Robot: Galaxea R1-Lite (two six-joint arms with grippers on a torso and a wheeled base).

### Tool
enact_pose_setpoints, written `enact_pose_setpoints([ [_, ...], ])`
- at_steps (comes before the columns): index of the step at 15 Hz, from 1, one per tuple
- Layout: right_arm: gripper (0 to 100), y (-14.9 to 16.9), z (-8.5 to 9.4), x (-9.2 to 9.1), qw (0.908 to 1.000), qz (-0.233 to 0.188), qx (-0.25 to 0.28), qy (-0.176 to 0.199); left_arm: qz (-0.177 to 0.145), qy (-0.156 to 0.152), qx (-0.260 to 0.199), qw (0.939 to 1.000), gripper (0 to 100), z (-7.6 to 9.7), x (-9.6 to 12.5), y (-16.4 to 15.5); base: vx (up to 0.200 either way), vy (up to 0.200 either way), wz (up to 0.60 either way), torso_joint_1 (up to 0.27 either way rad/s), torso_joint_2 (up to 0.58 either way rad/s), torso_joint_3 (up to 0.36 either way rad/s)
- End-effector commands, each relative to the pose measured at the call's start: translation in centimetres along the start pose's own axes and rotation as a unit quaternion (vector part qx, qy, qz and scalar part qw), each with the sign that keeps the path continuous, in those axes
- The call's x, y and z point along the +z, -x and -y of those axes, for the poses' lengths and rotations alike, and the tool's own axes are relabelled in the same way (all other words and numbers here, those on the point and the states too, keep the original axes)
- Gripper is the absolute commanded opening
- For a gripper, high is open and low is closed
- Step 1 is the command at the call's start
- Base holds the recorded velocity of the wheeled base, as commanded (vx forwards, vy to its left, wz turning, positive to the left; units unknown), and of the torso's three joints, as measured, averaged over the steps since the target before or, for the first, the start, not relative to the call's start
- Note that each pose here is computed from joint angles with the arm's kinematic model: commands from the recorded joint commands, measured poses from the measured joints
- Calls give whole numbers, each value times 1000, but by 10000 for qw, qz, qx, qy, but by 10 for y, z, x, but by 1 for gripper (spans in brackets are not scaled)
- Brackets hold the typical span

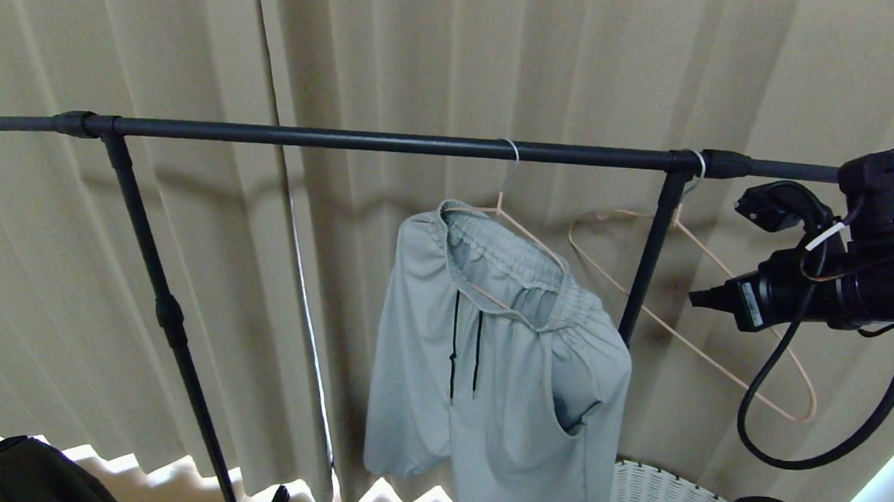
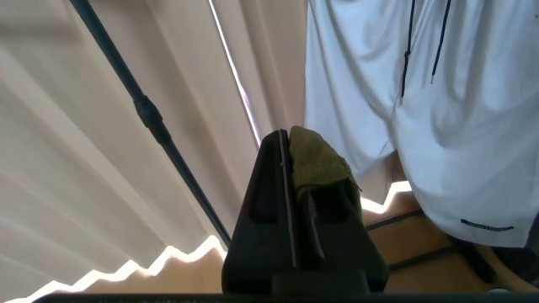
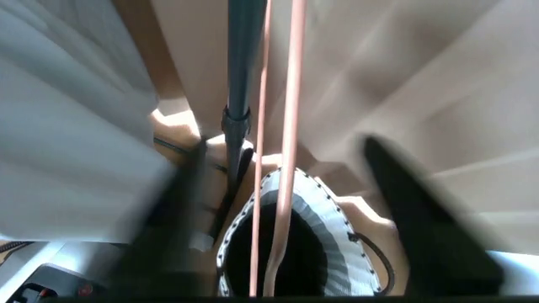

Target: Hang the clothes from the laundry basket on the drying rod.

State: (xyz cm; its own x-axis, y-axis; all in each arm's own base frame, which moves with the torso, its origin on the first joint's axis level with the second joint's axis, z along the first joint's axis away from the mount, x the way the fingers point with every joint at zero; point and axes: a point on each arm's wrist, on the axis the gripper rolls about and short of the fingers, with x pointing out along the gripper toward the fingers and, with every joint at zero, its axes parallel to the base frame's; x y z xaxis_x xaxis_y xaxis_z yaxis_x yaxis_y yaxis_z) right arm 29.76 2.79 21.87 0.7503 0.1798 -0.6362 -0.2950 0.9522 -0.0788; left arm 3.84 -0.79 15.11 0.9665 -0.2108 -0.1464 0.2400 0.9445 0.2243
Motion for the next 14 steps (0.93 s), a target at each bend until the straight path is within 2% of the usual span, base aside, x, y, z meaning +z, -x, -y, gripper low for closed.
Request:
enact_pose_setpoints([
  [1, 0, 3, 1, -1, 10000, 15, -13, -12, 27, -1, 13, 10000, 0, 0, 0, 1, 0, 0, 0, 0, 0, 0],
  [4, 0, 5, 2, -1, 10000, 21, -32, -41, 29, -2, 5, 10000, 0, 0, 0, 1, 0, 0, 0, 0, 0, 0],
  [8, 0, 23, -1, -3, 9985, 218, -67, -490, 20, -1, 11, 10000, 0, 0, 0, 1, 0, 0, 0, 0, 0, 0],
  [12, 0, 41, -4, -8, 9973, 371, -76, -628, 11, 0, 17, 10000, 0, 0, 0, 1, 0, 0, 0, 0, 0, 0],
  [14, 0, 49, -4, -8, 9952, 628, -123, -742, 18, 0, 18, 10000, 0, 0, 0, 1, 0, 0, 0, 0, 0, 0],
])
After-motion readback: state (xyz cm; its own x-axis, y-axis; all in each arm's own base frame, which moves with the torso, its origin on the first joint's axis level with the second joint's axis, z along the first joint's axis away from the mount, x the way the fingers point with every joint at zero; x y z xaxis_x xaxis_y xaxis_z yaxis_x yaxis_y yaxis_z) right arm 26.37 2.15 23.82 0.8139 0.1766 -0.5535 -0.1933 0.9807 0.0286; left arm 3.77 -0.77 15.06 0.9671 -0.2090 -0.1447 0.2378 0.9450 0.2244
